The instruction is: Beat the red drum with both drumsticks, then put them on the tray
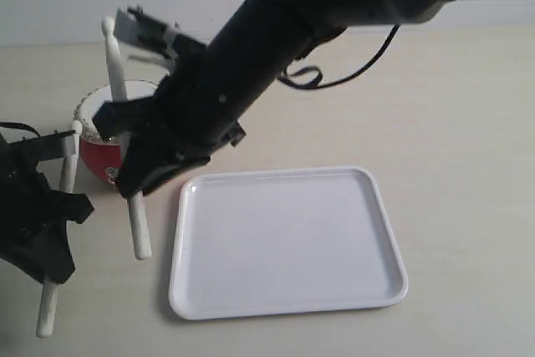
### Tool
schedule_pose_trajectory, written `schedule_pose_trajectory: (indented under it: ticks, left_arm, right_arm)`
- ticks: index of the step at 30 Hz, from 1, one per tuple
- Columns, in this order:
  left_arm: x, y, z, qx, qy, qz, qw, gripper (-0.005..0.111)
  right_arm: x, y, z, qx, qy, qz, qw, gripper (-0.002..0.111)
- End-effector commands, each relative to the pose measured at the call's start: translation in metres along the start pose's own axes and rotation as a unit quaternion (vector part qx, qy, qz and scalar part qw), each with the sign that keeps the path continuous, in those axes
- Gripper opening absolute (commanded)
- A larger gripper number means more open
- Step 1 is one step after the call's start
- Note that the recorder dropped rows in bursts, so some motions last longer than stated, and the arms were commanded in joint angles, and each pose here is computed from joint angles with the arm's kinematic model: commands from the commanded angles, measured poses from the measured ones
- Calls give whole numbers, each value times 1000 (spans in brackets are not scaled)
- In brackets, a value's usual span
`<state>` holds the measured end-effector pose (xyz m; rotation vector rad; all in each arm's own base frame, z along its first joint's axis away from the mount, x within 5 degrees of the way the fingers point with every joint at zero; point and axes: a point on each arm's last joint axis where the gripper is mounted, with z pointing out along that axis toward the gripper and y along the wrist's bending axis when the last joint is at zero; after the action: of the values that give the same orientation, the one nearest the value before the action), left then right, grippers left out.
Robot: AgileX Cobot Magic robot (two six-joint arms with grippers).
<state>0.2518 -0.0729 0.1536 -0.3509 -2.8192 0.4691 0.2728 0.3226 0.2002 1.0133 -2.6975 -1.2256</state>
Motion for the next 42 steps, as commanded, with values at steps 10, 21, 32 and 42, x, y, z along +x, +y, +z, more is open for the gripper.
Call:
schedule_pose_trajectory:
  ticks: [10,21,32,42]
  left_arm:
    - [65,-40,-82,-8,-133,71,989,0]
    - [78,-47,-102,-21,-223,77,972,0]
    - [110,-64,-124,1,-304,98,947,0]
    - [154,-78,-143,10,-387,129,913,0]
  right_arm:
    - [-5,-37,57,-88,83,102,987,0]
    - [0,31,-51,77,52,-60,994,0]
    - [10,-32,-95,265,131,-178,939,0]
    - [32,-63,-93,307,280,-340,844,0]
